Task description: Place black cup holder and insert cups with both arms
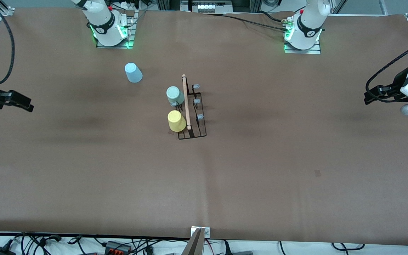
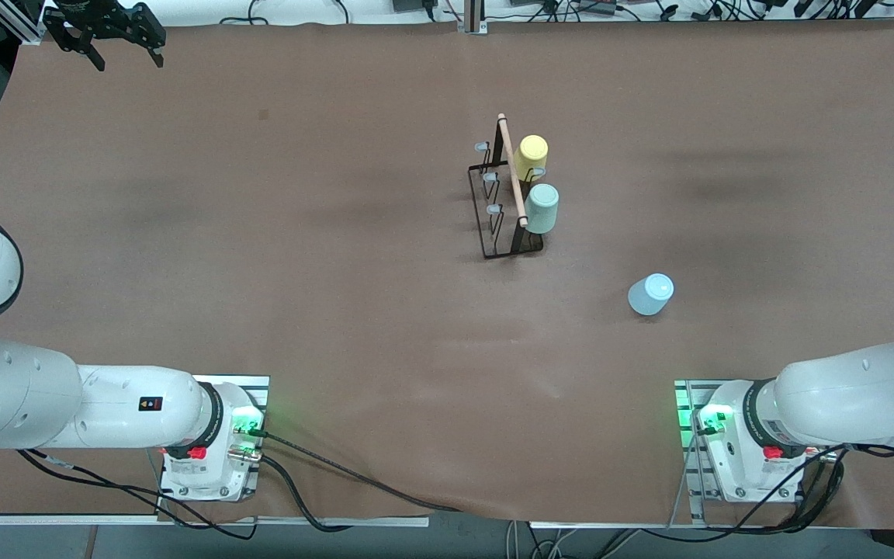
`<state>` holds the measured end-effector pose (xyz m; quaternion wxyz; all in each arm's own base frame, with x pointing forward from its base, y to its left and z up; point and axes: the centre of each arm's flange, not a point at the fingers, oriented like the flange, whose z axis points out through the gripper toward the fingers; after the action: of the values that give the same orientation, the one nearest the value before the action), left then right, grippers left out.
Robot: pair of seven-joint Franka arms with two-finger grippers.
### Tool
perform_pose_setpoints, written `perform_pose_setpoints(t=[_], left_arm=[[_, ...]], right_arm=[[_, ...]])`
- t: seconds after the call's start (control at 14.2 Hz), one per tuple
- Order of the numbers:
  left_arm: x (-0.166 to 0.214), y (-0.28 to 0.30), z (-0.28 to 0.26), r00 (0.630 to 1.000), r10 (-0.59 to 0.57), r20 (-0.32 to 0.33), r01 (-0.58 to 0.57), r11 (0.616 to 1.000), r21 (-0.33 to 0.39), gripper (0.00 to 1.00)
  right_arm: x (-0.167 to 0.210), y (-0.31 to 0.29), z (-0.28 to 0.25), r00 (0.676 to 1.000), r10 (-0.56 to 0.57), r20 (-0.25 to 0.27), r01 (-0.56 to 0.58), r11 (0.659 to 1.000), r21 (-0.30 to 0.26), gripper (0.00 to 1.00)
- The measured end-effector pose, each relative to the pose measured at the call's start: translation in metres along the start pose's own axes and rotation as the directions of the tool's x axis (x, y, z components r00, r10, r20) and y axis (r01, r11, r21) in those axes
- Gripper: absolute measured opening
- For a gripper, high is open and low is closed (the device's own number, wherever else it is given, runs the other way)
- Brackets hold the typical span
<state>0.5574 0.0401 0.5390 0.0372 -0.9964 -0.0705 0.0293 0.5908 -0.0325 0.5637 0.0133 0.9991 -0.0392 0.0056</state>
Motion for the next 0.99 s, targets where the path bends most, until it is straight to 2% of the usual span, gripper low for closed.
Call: perform_pose_setpoints(t=[0.35,0.99], left_arm=[[0.0,0.0,0.0,1.0,-0.001,0.0,0.001,1.0,0.0,1.0],[0.0,-0.001,0.0,1.0,-0.002,0.0,0.002,1.0,0.0,1.0]], right_arm=[[-0.035,0.003,-0.012,0.998,-0.059,-0.004,0.059,0.998,-0.002,1.0],[-0.041,0.003,-0.016,0.998,-0.069,0.014,0.069,0.998,-0.002,1.0]])
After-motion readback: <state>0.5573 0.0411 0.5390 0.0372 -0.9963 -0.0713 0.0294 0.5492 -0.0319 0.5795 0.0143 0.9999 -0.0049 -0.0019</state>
